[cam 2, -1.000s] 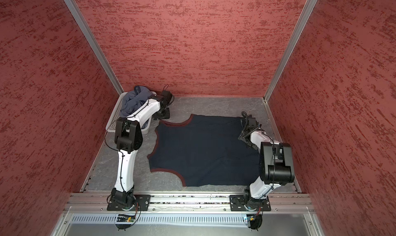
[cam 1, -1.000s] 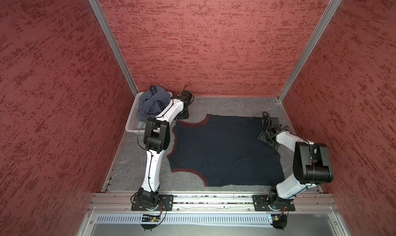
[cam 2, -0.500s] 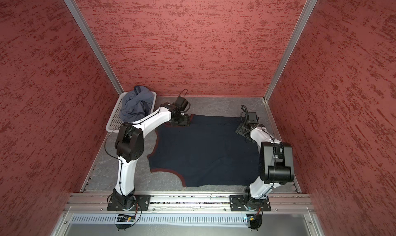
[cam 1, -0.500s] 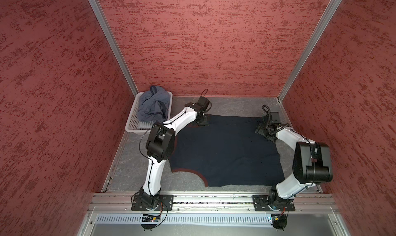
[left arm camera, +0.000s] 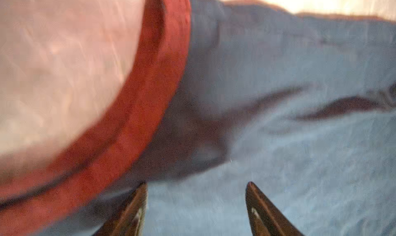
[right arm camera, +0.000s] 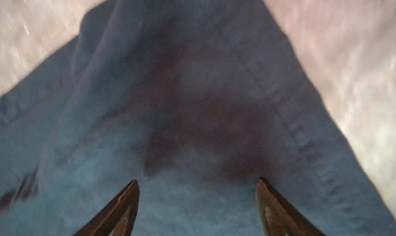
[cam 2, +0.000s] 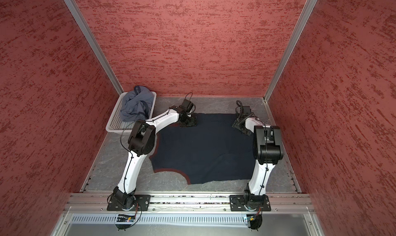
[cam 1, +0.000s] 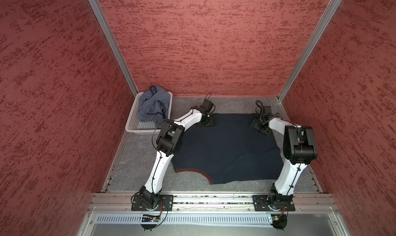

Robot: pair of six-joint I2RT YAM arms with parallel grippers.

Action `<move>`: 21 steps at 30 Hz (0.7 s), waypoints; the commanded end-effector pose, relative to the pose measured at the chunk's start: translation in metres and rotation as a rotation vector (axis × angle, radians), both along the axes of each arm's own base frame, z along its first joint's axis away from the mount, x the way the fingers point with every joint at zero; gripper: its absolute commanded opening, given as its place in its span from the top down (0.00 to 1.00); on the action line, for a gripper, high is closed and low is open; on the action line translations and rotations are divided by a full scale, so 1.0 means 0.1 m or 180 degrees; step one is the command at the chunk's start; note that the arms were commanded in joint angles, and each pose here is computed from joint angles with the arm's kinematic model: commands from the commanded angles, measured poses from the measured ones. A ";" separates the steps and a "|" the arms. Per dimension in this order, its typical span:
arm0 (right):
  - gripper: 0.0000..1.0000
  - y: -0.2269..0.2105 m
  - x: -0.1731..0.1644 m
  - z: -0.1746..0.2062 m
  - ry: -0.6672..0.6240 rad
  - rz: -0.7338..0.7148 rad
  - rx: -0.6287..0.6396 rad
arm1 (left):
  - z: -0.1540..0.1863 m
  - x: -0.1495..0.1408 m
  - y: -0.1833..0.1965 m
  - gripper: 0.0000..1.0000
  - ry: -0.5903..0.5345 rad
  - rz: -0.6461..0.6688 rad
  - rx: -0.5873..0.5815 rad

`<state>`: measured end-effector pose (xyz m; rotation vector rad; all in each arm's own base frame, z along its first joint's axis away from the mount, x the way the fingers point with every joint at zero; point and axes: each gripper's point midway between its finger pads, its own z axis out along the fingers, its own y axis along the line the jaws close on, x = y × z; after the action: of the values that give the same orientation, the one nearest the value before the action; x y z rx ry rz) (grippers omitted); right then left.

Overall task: Fold and stack tank tops
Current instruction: Move the tank top to the center of the table.

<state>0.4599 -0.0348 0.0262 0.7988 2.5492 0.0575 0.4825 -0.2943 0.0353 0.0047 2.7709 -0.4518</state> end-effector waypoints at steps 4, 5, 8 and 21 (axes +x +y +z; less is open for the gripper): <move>0.14 -0.15 0.33 -0.23 0.0163 -0.0097 0.0032 | -0.38 0.38 0.16 0.24 0.0100 0.0145 -0.0038; 0.13 -0.15 0.40 -0.18 0.0116 -0.0078 0.0039 | -0.35 0.44 0.15 0.23 0.0078 0.0143 -0.0059; 0.12 -0.17 0.64 -0.04 -0.0015 -0.0045 0.0052 | -0.25 0.64 0.16 0.20 -0.0059 0.0151 -0.0076; 0.11 0.00 0.12 1.07 -0.0624 0.0107 0.0255 | 1.31 0.17 0.40 0.06 -0.0691 0.0340 0.0007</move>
<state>0.4930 -0.0433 0.0873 0.7729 2.4798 0.1645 0.5233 -0.2539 0.0995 -0.0994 2.6733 -0.3912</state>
